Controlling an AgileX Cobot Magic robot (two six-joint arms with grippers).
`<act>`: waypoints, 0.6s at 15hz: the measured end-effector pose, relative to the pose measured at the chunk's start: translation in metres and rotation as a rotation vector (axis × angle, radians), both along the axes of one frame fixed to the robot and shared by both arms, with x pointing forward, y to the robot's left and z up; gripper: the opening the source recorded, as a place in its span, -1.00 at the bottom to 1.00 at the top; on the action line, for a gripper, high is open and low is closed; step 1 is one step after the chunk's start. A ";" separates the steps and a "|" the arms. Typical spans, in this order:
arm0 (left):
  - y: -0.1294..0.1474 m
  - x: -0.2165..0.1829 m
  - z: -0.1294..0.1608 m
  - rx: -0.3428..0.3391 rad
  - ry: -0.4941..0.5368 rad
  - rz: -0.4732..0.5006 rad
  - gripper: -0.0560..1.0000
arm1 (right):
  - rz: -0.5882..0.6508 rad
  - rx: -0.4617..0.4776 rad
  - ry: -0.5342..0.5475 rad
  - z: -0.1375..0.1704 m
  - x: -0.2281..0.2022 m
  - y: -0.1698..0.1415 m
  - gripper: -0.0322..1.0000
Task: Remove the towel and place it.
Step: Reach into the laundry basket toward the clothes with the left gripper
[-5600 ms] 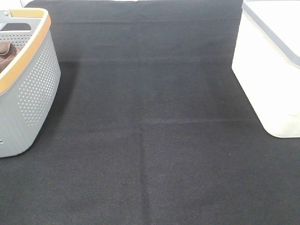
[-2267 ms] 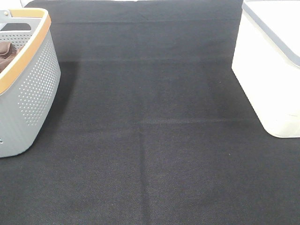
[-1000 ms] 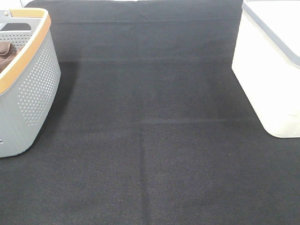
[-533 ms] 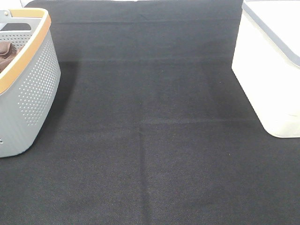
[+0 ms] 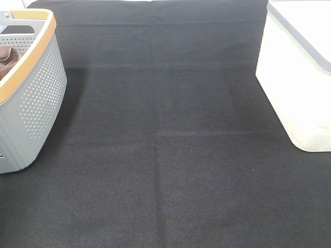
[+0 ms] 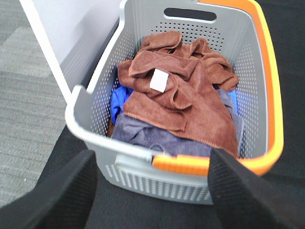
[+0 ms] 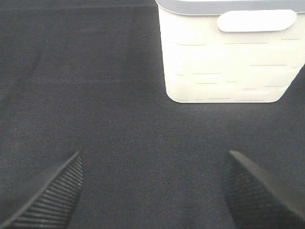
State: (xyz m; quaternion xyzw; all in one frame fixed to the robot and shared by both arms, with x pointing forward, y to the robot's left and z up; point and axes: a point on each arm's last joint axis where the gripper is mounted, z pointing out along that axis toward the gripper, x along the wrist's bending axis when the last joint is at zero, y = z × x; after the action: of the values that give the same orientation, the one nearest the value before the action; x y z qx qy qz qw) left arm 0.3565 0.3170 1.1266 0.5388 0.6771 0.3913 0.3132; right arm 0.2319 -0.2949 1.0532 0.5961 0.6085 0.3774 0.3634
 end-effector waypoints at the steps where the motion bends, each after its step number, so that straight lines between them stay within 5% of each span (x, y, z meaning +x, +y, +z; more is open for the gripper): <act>1: 0.000 0.017 0.007 0.001 0.026 0.004 0.32 | 0.000 0.000 0.000 0.000 0.000 0.000 0.53; 9: -0.003 0.141 0.016 0.062 0.313 0.015 0.32 | 0.000 0.000 0.000 0.000 0.000 0.000 0.53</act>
State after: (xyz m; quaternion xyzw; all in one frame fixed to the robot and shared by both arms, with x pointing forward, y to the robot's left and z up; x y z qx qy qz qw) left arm 0.4974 0.3145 1.1423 0.5976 0.7092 0.3256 0.1842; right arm 0.2319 -0.2949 1.0532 0.5961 0.6085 0.3774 0.3634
